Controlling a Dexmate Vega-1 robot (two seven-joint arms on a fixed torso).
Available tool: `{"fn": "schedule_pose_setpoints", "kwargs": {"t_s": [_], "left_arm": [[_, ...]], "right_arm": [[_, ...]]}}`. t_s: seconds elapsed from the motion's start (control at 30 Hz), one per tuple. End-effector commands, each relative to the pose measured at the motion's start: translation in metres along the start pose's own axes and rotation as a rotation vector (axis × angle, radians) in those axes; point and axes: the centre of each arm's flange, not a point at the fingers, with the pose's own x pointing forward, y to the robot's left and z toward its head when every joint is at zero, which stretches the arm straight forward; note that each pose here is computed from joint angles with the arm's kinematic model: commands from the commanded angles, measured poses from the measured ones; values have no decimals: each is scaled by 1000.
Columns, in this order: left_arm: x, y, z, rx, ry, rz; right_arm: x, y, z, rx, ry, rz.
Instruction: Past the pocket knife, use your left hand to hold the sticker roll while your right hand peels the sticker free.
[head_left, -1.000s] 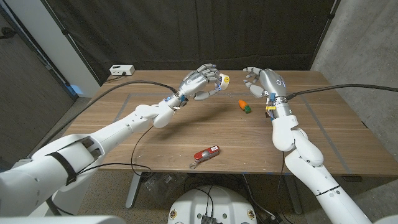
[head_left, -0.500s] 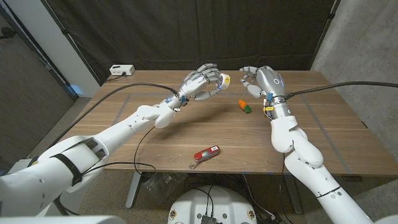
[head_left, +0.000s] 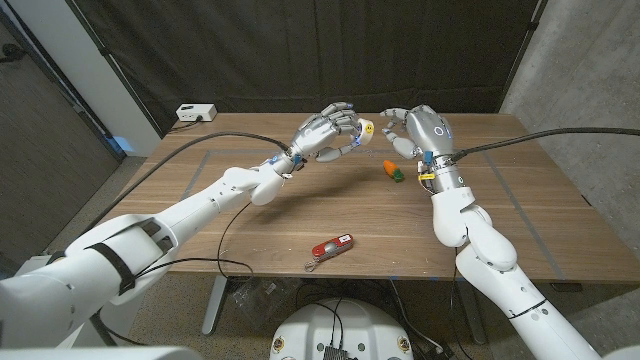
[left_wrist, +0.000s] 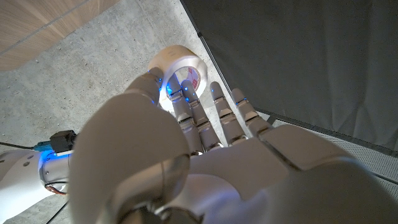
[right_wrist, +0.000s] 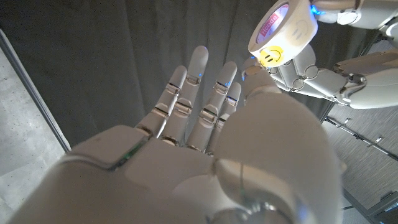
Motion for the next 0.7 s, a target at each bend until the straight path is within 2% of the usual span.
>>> {"fn": "schedule_pose_setpoints", "kwargs": {"t_s": [0.03, 0.7], "left_arm": [[6, -1, 1, -10, -7, 7], [5, 0, 7, 29, -45, 3]], "right_arm": [[3, 5, 3, -25, -18, 8], [7, 8, 3, -97, -18, 38]]}}
